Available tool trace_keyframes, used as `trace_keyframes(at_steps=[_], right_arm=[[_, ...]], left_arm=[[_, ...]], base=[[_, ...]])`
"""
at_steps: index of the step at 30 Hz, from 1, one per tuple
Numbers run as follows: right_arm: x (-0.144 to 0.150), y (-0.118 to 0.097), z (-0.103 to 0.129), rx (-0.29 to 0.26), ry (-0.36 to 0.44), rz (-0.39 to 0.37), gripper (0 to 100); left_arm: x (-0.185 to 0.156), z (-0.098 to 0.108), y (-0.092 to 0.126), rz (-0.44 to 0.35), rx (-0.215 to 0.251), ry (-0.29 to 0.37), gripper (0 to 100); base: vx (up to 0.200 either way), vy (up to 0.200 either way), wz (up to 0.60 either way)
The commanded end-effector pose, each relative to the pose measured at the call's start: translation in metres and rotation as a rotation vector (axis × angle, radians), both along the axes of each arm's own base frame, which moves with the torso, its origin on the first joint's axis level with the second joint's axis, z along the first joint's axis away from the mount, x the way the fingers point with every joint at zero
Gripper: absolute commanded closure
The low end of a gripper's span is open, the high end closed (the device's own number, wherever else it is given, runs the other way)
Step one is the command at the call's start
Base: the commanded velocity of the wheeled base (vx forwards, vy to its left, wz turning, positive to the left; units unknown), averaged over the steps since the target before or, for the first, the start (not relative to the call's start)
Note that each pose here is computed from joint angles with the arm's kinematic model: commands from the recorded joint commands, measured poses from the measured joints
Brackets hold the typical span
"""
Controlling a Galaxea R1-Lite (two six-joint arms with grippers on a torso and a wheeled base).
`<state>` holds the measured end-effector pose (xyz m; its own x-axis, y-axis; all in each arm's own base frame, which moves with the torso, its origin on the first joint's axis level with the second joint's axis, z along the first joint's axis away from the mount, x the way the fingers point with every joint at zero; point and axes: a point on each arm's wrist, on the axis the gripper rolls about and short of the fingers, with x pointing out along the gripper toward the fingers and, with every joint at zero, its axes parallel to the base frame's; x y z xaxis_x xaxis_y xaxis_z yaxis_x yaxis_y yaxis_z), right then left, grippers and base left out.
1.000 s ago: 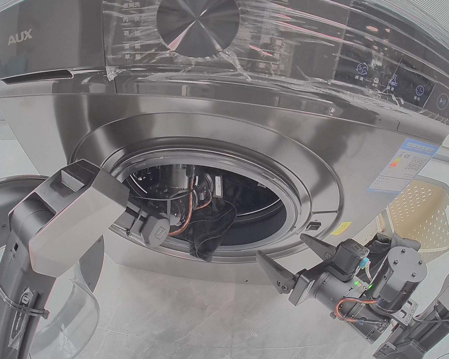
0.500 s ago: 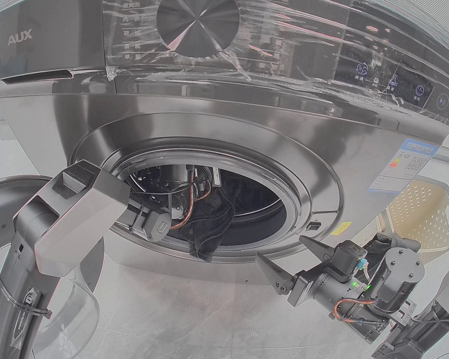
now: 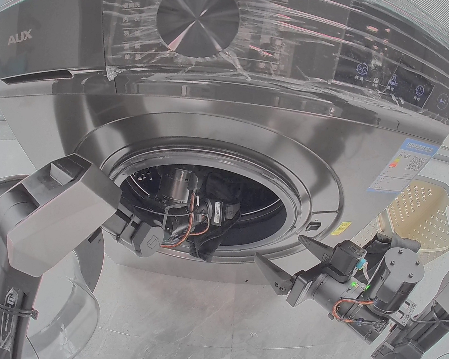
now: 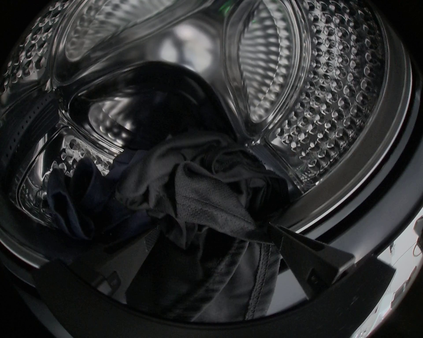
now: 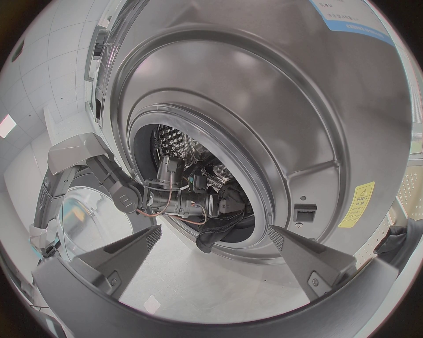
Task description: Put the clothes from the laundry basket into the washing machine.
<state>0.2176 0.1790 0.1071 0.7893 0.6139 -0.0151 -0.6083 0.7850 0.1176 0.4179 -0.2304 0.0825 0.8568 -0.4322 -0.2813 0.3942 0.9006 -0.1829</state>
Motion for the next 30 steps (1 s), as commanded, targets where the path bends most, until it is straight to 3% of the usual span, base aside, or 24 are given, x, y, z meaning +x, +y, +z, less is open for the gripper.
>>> trace_keyframes(at_steps=[1, 9, 15, 18, 21, 24, 30], right_arm=[[0.002, 0.003, 0.003, 0.014, -0.014, 0.002, 0], [0.005, 0.005, 0.008, 0.030, -0.031, 0.000, 0], [0.006, 0.006, 0.010, 0.039, -0.040, 0.000, 0], [0.007, 0.006, 0.011, 0.045, -0.040, 0.000, 0], [0.007, 0.007, 0.011, 0.045, -0.038, 0.000, 0], [0.007, 0.007, 0.011, 0.045, -0.038, 0.000, 0], [0.007, 0.007, 0.010, 0.044, -0.037, 0.002, 0]], left_arm=[[0.002, -0.017, 0.000, 0.000, 0.029, 0.025, 100], [0.006, -0.031, -0.003, -0.006, 0.035, 0.022, 100], [0.019, -0.008, -0.009, 0.015, -0.025, -0.068, 100], [0.036, 0.012, -0.011, 0.096, -0.131, -0.187, 100], [0.048, 0.018, -0.010, 0.143, -0.179, -0.262, 100], [0.056, 0.018, -0.010, 0.167, -0.202, -0.307, 100], [0.063, 0.013, -0.012, 0.186, -0.210, -0.332, 100]], base=[[0.000, 0.000, 0.00], [0.000, 0.000, 0.00], [0.000, 0.000, 0.00], [0.000, 0.000, 0.00], [0.000, 0.000, 0.00], [0.000, 0.000, 0.00], [0.000, 0.000, 0.00]])
